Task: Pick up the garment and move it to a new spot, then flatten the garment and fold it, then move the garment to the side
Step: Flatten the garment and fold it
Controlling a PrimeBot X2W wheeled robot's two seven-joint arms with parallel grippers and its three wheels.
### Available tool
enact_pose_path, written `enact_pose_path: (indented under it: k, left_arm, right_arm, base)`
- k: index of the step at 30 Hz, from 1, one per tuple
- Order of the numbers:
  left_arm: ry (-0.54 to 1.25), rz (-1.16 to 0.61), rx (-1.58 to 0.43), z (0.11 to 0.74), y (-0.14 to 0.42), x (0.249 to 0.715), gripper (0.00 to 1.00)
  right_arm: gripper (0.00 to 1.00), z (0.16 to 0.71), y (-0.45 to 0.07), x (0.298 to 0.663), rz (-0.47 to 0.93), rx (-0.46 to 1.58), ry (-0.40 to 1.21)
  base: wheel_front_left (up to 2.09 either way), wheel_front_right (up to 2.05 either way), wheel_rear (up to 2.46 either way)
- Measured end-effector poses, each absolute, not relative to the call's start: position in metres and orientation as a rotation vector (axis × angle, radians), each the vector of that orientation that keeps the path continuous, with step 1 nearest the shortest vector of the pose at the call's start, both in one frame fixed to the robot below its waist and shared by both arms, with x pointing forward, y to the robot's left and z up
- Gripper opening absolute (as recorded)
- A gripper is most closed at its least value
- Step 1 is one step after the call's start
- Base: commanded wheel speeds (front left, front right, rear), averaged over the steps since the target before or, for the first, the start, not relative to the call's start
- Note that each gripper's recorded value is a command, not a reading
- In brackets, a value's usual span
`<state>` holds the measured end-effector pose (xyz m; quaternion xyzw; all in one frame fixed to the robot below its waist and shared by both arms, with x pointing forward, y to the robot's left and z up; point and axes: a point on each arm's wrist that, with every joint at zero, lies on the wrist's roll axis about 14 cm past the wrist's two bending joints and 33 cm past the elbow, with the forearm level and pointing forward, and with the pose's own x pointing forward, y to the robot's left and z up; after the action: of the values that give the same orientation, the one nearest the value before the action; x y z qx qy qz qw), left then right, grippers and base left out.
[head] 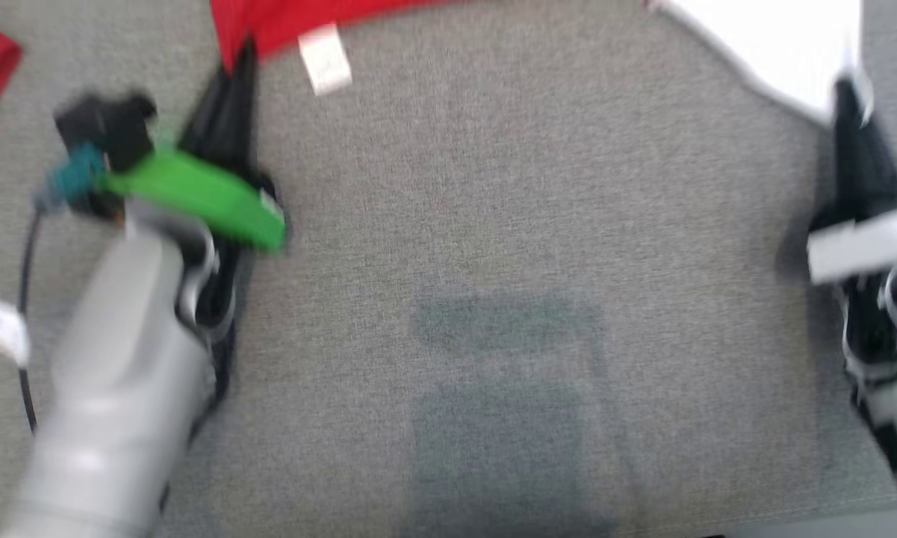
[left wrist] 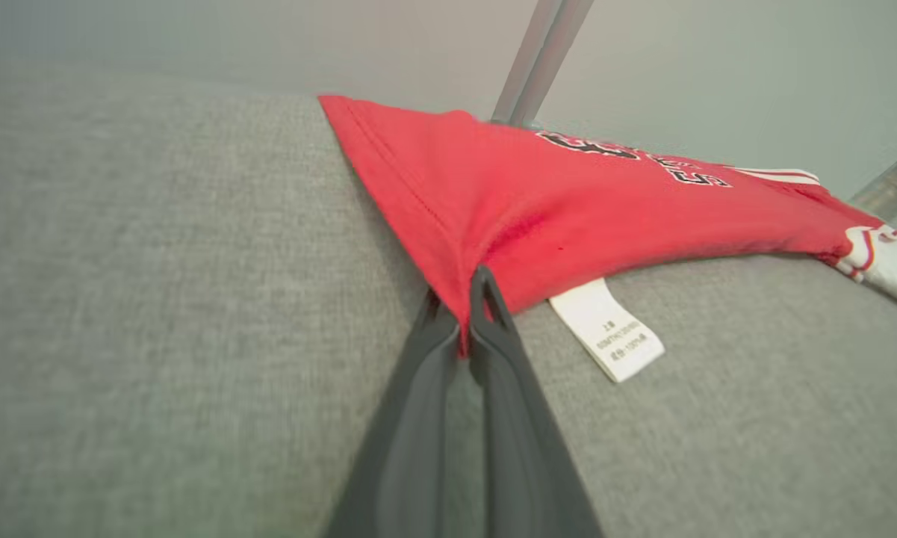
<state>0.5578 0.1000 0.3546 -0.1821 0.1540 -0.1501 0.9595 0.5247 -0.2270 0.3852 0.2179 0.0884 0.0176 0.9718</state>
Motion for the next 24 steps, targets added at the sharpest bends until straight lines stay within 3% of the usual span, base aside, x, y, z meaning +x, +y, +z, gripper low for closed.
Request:
enact_pose_path:
  k: [9,14,19,24]
  left_arm:
    - [0.463,-0.141,-0.556,0.36,0.114,0.384,0.0]
    - [0.504,-0.161,-0.647,0.392,0.092,0.325,0.0]
    - [0.471,-0.189,-0.692,0.422,0.082,0.321,0.0]
    - [0.472,-0.223,-0.786,0.439,0.069,0.357,0.0]
  right_arm:
    - [0.0,0.4,-0.256,0.373,-0.073,0.474,0.276]
    - [0.0,0.409,-0.261,0.304,-0.145,0.517,0.287]
    - [0.0,0.434,-0.262,0.303,-0.148,0.543,0.197]
    - [0.0,0.464,-0.25,0.366,-0.027,0.492,0.113]
  base:
    - [0.0,0.0,0.0]
    - [0.0,0.0,0.0]
    - [0.0,0.0,0.0]
    - [0.0,0.0,0.0]
